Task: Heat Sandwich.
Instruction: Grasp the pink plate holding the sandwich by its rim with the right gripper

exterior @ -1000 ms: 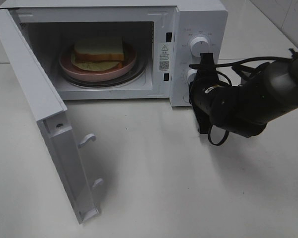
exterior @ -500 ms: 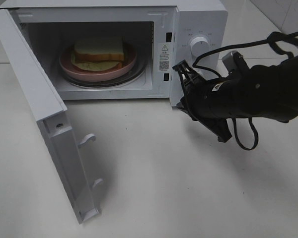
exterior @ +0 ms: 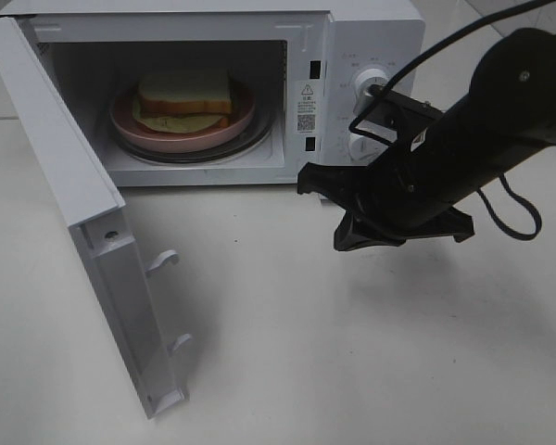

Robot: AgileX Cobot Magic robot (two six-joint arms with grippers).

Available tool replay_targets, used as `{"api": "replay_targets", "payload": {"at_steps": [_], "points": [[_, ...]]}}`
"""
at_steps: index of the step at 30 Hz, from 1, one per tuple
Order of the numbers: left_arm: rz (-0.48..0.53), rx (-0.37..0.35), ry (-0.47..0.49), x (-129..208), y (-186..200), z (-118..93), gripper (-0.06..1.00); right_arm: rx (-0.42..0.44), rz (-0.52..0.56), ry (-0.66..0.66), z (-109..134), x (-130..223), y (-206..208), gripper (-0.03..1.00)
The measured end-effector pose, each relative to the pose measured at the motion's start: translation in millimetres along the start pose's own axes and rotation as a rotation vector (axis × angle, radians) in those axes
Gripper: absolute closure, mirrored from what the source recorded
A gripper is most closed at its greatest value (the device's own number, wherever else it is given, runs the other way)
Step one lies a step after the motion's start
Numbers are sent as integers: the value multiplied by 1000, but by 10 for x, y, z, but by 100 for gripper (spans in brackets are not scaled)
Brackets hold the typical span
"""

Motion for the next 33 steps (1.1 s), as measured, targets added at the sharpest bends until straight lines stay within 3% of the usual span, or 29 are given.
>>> {"api": "replay_targets", "payload": {"at_steps": [1,2,5,6,7,9,10,11,13,14,16,18,19,23,24,28,33], "points": [[0,0,0,0,0,0,-3,23,41,116,5,0,39,93],[0,0,0,0,0,0,-3,23,41,116,5,0,39,93],[0,0,0,0,0,0,-3,56,73,324,8,-41,101,92],[0,0,0,0,0,0,-3,66,92,450,20,-69,147,92],[0,0,0,0,0,0,-3,66,92,450,20,-69,147,92],[0,0,0,0,0,0,-3,69,114,582,30,-85,185,91],[0,0,0,0,0,0,-3,72,132,710,40,-105,227,91],[0,0,0,0,0,0,-3,72,132,710,40,-105,227,91],[0,0,0,0,0,0,-3,77,150,847,42,-124,273,91],[0,0,0,0,0,0,-3,79,177,1005,34,-131,305,90],[0,0,0,0,0,0,-3,78,189,1067,30,-130,314,90],[0,0,0,0,0,0,-3,73,223,1305,4,-127,325,89],[0,0,0,0,0,0,-3,73,223,1305,4,-127,325,89],[0,0,0,0,0,0,-3,53,242,1617,0,-145,335,88],[0,0,0,0,0,0,-3,53,242,1617,0,-145,335,88],[0,0,0,0,0,0,-3,33,257,1831,-6,-148,336,86],[0,0,0,0,0,0,-3,36,266,1888,-16,-154,338,84]]}}
Point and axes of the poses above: a point on each arm's last joint axis where the gripper is mounted, y pointing back along that axis away from the gripper, z along the wrist's bending axis when the last joint is at zero, x = y × z, the point moved 3 cm from there along -y, pointing out along that axis toward the gripper
